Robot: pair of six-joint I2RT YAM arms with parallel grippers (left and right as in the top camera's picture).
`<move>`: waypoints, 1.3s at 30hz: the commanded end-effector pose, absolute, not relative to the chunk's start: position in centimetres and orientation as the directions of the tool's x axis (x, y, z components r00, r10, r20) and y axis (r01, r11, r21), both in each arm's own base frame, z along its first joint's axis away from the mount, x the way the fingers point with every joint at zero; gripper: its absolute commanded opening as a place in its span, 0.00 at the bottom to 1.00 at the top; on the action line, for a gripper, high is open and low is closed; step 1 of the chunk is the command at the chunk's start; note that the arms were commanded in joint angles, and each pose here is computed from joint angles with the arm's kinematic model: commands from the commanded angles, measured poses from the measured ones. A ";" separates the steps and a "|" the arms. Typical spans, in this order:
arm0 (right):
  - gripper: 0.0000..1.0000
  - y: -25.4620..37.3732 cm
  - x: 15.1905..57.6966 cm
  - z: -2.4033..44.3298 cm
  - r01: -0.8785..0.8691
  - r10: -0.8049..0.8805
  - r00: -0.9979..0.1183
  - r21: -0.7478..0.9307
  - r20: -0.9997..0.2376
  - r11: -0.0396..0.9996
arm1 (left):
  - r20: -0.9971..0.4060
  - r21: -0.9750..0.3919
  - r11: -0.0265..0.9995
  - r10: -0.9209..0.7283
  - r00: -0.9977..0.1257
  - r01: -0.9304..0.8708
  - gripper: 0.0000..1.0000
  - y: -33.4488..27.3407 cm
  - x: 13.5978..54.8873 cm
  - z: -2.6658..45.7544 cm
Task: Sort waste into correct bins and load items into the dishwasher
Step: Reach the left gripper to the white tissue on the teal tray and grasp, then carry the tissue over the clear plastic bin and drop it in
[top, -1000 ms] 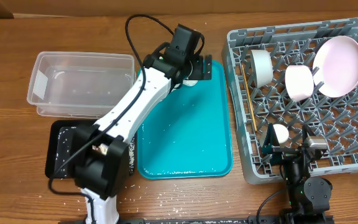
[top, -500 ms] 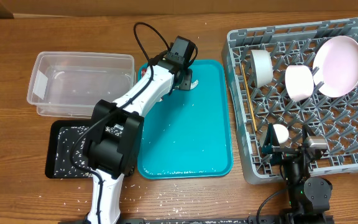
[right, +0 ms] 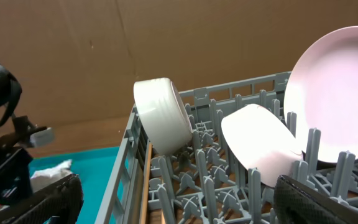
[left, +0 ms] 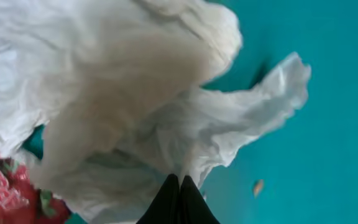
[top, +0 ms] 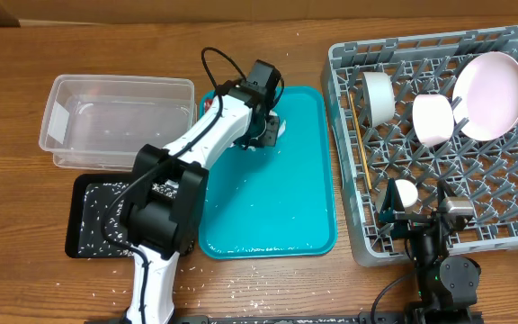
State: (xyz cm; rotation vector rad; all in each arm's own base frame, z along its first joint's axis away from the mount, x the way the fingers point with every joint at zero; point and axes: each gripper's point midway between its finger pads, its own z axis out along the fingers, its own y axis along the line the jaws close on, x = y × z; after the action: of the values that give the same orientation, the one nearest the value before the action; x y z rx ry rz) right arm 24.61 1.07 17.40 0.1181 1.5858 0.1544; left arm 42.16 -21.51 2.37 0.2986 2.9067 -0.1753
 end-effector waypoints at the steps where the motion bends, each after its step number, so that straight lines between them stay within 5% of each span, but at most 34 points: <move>1: 1.00 1.0 24.6 17.2 -0.021 0.173 -0.017 0.173 -0.985 0.985 | -0.350 -0.168 0.954 0.177 -0.920 0.248 0.04 -23.0 42.8 10.2; 7: 1.00 1.0 24.6 17.2 -0.021 0.173 -0.017 0.173 -0.985 0.985 | -0.556 -0.058 0.984 0.106 -0.825 0.166 0.04 -18.7 43.2 20.3; 13: 1.00 1.0 24.6 17.2 -0.021 0.173 -0.017 0.173 -0.985 0.985 | -0.598 -0.003 1.000 0.012 -0.802 0.017 0.04 -12.4 43.1 23.6; 17: 1.00 1.0 24.6 17.2 -0.021 0.173 -0.017 0.173 -0.985 0.985 | -0.561 -0.111 0.990 0.010 -0.828 0.086 0.04 -13.0 42.8 23.4; 23: 1.00 1.0 24.6 17.2 -0.021 0.173 -0.017 0.173 -0.985 0.985 | -0.555 -0.063 0.978 0.132 -0.821 0.200 0.04 -16.3 42.0 22.4; 32: 1.00 1.0 24.6 17.2 -0.021 0.173 -0.017 0.173 -0.985 0.985 | -0.347 0.081 0.981 0.195 -0.918 0.177 0.04 -17.8 42.1 11.7; 39: 1.00 1.0 24.6 17.2 -0.021 0.173 -0.017 0.173 -0.985 0.985 | -0.451 0.042 0.998 0.051 -0.891 0.036 0.04 -13.9 42.9 17.0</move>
State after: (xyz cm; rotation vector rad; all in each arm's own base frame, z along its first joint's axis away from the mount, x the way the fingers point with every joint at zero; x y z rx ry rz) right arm 24.61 1.07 17.40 0.1178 1.5858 0.1541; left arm 42.00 -15.89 10.94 0.1710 2.8070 0.0941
